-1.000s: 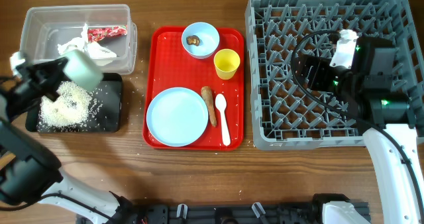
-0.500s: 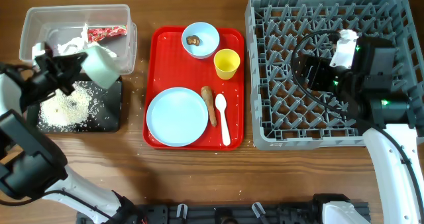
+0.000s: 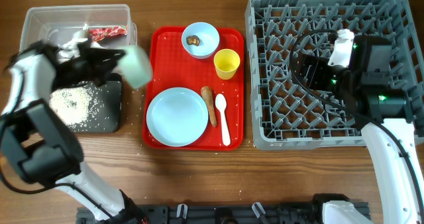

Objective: Sort waste into correct bins and load items into the dishwasher rack
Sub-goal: 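Set the green bowl back on the red tray and release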

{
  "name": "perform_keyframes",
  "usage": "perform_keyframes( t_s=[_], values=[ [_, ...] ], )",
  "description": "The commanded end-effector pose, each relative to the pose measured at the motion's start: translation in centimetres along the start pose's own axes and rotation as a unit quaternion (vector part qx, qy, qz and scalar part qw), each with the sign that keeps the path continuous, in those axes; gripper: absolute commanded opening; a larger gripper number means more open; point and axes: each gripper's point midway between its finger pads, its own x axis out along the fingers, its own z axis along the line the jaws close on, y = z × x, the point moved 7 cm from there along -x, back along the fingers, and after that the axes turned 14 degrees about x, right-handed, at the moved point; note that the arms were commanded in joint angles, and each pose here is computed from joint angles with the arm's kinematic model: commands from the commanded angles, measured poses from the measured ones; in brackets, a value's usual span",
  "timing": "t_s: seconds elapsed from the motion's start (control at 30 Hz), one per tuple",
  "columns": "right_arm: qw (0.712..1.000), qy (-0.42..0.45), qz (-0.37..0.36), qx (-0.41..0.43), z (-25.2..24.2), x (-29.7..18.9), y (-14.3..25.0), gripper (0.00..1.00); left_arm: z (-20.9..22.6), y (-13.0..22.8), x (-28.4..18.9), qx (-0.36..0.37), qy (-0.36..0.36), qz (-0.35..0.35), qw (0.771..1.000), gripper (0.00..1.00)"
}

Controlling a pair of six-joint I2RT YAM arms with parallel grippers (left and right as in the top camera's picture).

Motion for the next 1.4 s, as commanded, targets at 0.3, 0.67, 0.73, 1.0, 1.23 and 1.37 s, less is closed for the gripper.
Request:
perform_keyframes(
  t_s=[0.3, 0.67, 0.73, 1.0, 1.23, 1.37],
  values=[
    [1.0, -0.006, -0.006, 0.013, 0.4, -0.2, -0.7, 1.0, -0.3, 0.8, 16.5, 0.299, -0.536, 0.148, 0.775, 0.04],
    [1.0, 0.003, -0.008, 0.013, 0.2, 0.0, -0.7, 1.0, 5.9, 5.2, 20.5, 0.327, -0.631, 0.195, 0.676, 0.04],
    [1.0, 0.005, -0.006, 0.014, 0.1, 0.1, -0.7, 1.0, 6.7, 5.2, 20.6, 0.324, -0.632, 0.201, 0.674, 0.04],
    [1.0, 0.005, -0.005, 0.015, 0.1, 0.2, -0.7, 1.0, 6.3, 4.6, 20.9, 0.334, -0.629, 0.193, 0.675, 0.34],
    [1.0, 0.004, -0.006, 0.015, 0.2, 0.2, -0.7, 1.0, -0.9, 0.6, 23.4, 0.401, -0.58, 0.085, 0.704, 0.65],
    [1.0, 0.004, -0.006, 0.016, 0.1, 0.2, -0.7, 0.99, -1.0, 0.3, 26.1, 0.47, -0.494, 0.11, 0.723, 0.67]
  ],
)
